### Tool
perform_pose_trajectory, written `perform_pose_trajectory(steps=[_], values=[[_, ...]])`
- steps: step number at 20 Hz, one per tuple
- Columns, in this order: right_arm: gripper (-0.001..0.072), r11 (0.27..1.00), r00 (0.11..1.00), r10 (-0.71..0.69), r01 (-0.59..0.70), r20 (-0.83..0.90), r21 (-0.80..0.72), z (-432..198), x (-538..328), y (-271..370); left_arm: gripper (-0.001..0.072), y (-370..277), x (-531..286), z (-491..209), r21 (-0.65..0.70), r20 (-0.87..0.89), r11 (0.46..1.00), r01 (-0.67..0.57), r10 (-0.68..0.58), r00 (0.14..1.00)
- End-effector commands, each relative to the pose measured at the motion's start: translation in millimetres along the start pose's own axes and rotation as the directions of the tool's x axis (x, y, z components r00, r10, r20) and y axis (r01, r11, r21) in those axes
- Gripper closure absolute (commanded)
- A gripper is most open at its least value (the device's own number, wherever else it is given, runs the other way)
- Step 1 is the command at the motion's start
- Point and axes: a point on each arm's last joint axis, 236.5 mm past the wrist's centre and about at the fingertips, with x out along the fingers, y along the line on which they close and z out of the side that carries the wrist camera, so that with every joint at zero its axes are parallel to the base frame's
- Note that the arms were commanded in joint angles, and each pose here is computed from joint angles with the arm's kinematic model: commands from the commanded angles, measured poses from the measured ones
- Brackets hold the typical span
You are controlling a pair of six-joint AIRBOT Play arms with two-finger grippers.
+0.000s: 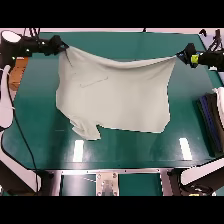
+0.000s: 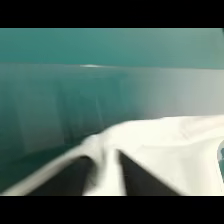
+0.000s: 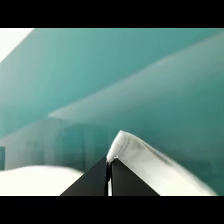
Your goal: Fold the shirts.
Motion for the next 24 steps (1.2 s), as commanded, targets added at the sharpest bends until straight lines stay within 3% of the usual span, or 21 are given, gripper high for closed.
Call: perform_pose_trajectory(steps=[1,2,3,5,9,13,14,15,16,17,19,20,24], values=[[0.0491,0.999,0.997,-0.013,0.017,-0.078,0.050,-32.3,11.6,-17.0,0.0185,17.6,12.0,-38.3,-0.065,-0.097,0.998,-0.012,0.006,0.995],[0.0300,0.996,0.993,-0.009,0.020,-0.121,0.092,-45.8,12.4,-20.2,0.0102,19.2,9.7,-49.5,-0.093,-0.141,0.996,-0.013,-0.001,0.990],[0.0276,0.994,0.987,0.003,0.014,-0.160,0.106,-54.1,8.4,-20.5,0.0078,22.5,-0.5,-51.6,-0.135,-0.165,0.991,-0.015,-0.007,0.986],[0.0351,0.995,0.972,0.026,-0.003,-0.233,0.096,-63.1,-18.3,-21.2,0.0102,32.5,-44.3,-48.9,-0.197,-0.225,0.980,-0.010,-0.036,0.974],[0.0361,0.993,0.936,-0.062,0.095,-0.347,0.077,-106.0,-78.0,-43.0,0.0109,44.2,-125.8,-85.5,-0.385,-0.395,0.923,-0.032,-0.133,0.909],[0.0362,0.972,0.913,-0.138,0.200,-0.384,0.127,-195.1,-117.4,-61.9,0.0110,29.8,-151.0,-150.6,-0.366,-0.516,0.921,-0.132,-0.083,0.852],[0.0362,0.965,0.909,-0.141,0.214,-0.393,0.151,-216.1,-127.3,-64.8,0.0129,29.2,-158.4,-175.4,-0.362,-0.546,0.916,-0.172,-0.059,0.836],[0.0362,0.956,0.904,-0.149,0.235,-0.400,0.175,-236.4,-138.1,-69.9,0.0264,31.2,-165.9,-204.1,-0.353,-0.565,0.910,-0.217,-0.022,0.825],[0.0359,0.945,0.902,-0.157,0.256,-0.403,0.204,-253.3,-146.7,-75.5,0.0278,37.1,-172.1,-233.4,-0.329,-0.582,0.905,-0.269,0.029,0.813],[0.0347,0.932,0.899,-0.163,0.276,-0.407,0.236,-270.9,-154.7,-82.0,0.0278,44.5,-176.0,-263.7,-0.321,-0.586,0.890,-0.325,0.082,0.806],[0.0219,0.904,0.886,-0.177,0.319,-0.429,0.285,-301.9,-165.9,-97.7,0.0250,47.1,-170.7,-310.0,-0.373,-0.568,0.857,-0.356,0.092,0.818],[0.0219,0.890,0.877,-0.182,0.339,-0.444,0.304,-314.7,-168.5,-105.0,0.0140,48.4,-165.3,-327.3,-0.395,-0.563,0.849,-0.350,0.077,0.823],[0.0218,0.865,0.872,-0.222,0.382,-0.437,0.324,-334.0,-160.3,-124.0,0.0139,65.3,-139.3,-352.7,-0.474,-0.493,0.812,-0.339,0.074,0.867]])
